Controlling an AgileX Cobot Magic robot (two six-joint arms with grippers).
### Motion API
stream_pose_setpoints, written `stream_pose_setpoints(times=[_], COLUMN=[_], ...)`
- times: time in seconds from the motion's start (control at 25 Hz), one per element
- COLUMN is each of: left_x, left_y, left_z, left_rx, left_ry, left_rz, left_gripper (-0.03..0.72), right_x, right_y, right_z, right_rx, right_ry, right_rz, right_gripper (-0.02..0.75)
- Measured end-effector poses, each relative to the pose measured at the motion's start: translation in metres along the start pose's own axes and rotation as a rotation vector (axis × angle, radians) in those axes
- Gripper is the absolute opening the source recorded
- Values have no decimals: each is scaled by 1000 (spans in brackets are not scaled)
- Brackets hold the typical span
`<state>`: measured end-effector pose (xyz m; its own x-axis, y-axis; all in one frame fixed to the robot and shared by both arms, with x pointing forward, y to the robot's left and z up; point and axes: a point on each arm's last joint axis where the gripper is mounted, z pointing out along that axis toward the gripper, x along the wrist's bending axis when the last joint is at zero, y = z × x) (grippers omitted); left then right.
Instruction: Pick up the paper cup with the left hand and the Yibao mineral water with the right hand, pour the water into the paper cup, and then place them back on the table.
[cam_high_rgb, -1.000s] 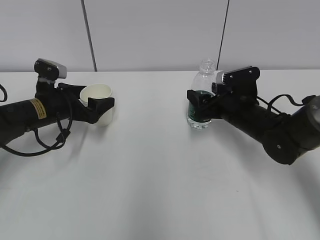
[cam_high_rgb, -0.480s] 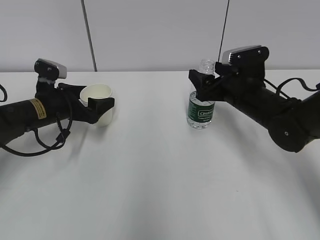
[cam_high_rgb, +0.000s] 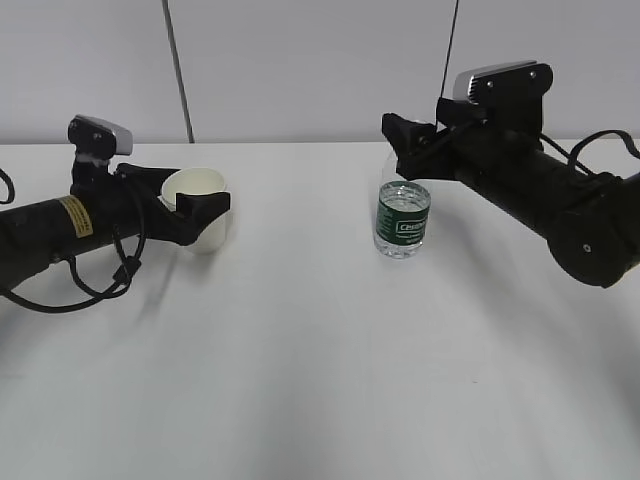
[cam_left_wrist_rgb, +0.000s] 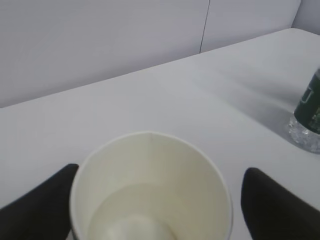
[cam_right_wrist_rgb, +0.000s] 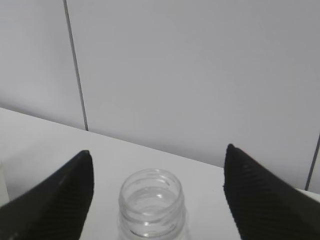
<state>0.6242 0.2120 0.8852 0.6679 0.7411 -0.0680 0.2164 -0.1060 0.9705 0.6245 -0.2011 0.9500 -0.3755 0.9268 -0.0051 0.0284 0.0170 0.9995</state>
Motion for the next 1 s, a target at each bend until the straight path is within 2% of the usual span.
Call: stream_pose_setpoints(times=[0.36,1.0], left_x=[-1,-3], left_y=[5,37], left_z=[-1,-10], left_rx=[-33,-79], left_ry=[-13,6], left_rz=[-7,29], left_gripper=[587,587], right_x=[0,0], right_y=[12,42], right_z=[-3,-11], right_rx=[-14,-29], right_ry=[-3,-14], right_rz=[-14,-40], right_gripper=[596,594])
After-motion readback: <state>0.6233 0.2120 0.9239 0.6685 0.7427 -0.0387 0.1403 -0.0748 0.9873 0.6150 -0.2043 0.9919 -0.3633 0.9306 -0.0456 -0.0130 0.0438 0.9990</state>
